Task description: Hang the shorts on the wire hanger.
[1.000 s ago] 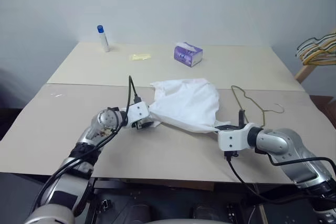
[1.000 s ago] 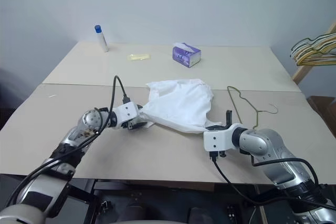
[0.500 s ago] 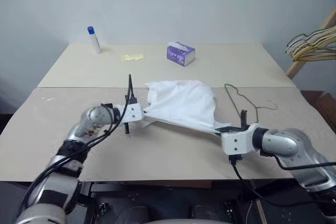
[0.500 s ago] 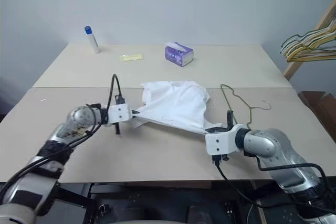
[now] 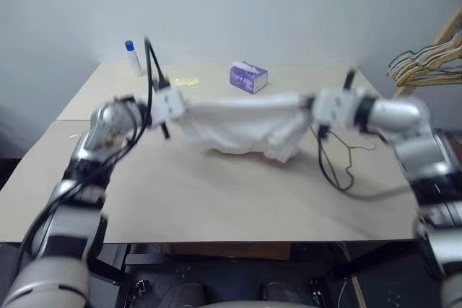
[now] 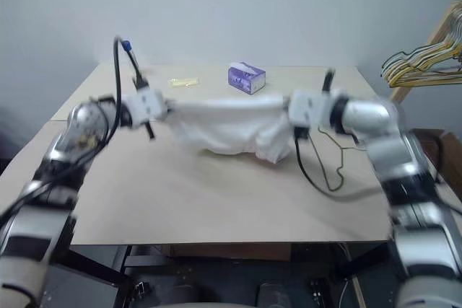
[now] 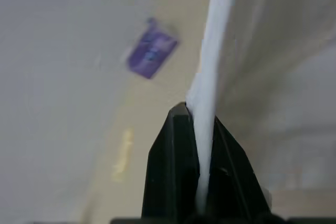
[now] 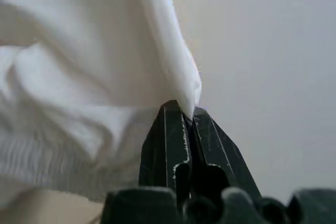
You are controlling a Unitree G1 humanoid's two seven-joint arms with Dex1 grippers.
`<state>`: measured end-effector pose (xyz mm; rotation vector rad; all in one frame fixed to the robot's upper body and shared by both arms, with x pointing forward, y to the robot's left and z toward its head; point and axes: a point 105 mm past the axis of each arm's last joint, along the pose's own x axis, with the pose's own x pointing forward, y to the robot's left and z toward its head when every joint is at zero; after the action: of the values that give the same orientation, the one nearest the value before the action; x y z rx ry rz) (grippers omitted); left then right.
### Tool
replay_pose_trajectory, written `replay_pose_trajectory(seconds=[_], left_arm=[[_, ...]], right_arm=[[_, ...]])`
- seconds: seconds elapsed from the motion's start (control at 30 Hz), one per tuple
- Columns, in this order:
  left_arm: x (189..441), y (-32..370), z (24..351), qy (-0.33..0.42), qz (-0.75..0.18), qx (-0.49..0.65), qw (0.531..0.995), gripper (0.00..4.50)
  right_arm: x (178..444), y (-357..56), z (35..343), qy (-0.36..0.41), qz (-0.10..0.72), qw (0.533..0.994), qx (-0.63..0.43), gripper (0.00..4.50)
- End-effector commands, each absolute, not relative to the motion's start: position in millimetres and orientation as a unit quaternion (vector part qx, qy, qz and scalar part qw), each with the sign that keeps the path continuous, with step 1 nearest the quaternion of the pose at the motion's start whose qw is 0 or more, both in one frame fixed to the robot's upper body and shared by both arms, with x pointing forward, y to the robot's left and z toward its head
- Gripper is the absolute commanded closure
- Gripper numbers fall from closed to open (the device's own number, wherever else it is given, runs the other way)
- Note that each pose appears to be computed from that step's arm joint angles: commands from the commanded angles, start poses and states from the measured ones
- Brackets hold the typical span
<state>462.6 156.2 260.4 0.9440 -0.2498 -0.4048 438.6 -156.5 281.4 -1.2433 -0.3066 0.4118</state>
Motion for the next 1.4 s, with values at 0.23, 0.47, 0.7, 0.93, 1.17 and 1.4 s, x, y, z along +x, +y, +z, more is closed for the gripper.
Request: replay_pose_trajectory(seconds=[0.23, 0.47, 0.7, 0.93, 1.17, 1.4], left_arm=[[431, 179, 428, -0.412, 0.139, 0.363, 0.824, 4.47], [438, 152, 334, -0.369, -0.073, 0.408, 0.832, 4.47], [377, 159, 204, -0.191, -0.367, 0.444, 0.795, 4.47], [299, 177, 137, -0.004, -0.500, 0.459, 0.734, 4.47], [238, 180, 121, 0.085, -0.570, 0.432, 0.694, 4.47], [188, 176, 99, 0.143, -0.627, 0.393, 0.658, 4.47]], right_arm=[[420, -206, 420, -0.415, -0.234, 0.720, -0.504, 4.50], [431, -204, 314, -0.352, -0.022, 0.716, -0.602, 4.50], [389, -202, 187, -0.250, 0.257, 0.673, -0.647, 4.50], [348, -206, 117, -0.180, 0.369, 0.633, -0.657, 4.50], [316, -211, 100, -0.158, 0.400, 0.622, -0.654, 4.50], [265, -209, 78, -0.118, 0.456, 0.627, -0.621, 4.50]])
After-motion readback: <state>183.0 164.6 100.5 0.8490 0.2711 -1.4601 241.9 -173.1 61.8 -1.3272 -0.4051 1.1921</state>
